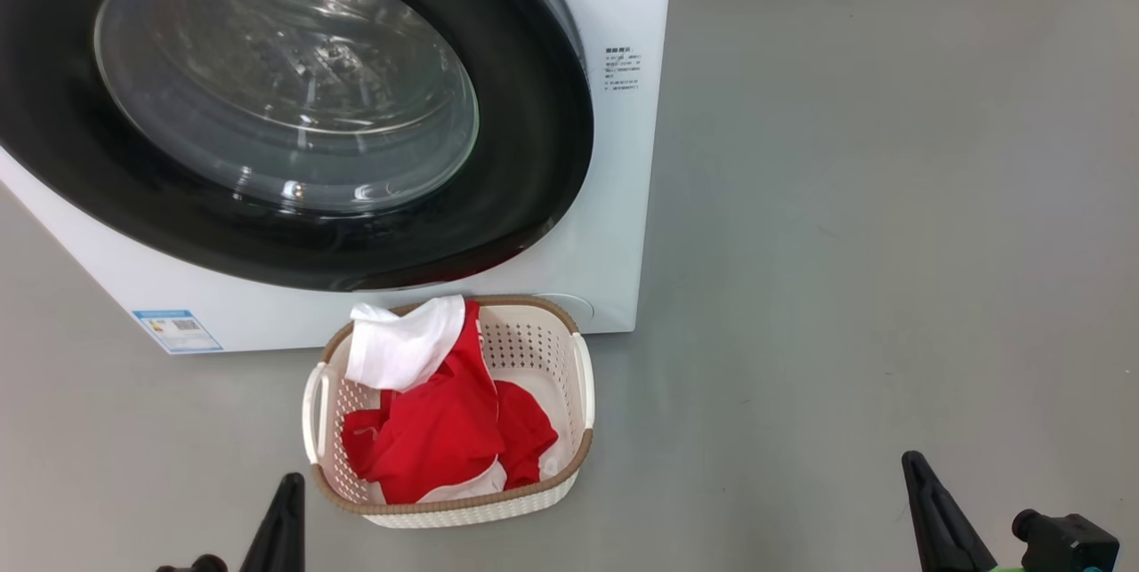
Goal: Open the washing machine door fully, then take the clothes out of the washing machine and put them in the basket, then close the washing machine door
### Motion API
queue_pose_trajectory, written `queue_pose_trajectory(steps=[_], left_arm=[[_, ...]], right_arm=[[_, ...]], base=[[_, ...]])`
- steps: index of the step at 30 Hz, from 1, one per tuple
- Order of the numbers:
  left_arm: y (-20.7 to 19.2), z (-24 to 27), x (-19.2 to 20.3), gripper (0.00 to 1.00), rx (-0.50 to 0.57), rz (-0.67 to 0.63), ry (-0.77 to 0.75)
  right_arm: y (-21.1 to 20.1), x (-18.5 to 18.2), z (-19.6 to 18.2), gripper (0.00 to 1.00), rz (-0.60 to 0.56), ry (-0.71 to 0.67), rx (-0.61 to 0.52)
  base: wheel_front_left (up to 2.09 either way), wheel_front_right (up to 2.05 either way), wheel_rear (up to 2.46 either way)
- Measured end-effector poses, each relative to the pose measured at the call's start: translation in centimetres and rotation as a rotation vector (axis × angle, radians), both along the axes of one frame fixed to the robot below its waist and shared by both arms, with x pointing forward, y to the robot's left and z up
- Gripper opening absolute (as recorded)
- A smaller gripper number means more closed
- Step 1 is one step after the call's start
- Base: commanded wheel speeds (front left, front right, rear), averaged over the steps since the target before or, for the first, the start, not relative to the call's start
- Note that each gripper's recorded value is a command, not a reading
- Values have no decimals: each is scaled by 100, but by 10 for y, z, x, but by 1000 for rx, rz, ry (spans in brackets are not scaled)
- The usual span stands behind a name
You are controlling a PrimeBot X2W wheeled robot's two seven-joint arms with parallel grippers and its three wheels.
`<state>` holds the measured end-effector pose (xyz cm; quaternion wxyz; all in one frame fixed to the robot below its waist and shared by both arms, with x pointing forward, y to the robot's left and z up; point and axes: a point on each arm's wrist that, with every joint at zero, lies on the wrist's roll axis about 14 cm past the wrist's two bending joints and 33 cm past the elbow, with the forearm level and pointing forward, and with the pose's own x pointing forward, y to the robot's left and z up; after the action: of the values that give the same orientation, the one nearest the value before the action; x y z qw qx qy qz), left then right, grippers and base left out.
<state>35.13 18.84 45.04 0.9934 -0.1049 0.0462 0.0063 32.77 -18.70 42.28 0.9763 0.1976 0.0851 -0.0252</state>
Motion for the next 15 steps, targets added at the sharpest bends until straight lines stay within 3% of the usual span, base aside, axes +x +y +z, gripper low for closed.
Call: queue_pose_trajectory(steps=[15], left_arm=[[2, -5, -1, 0, -139, 40, 28]], right_arm=[[-3, -2, -4, 0, -44, 26, 119]], base=[[0, 0, 0]])
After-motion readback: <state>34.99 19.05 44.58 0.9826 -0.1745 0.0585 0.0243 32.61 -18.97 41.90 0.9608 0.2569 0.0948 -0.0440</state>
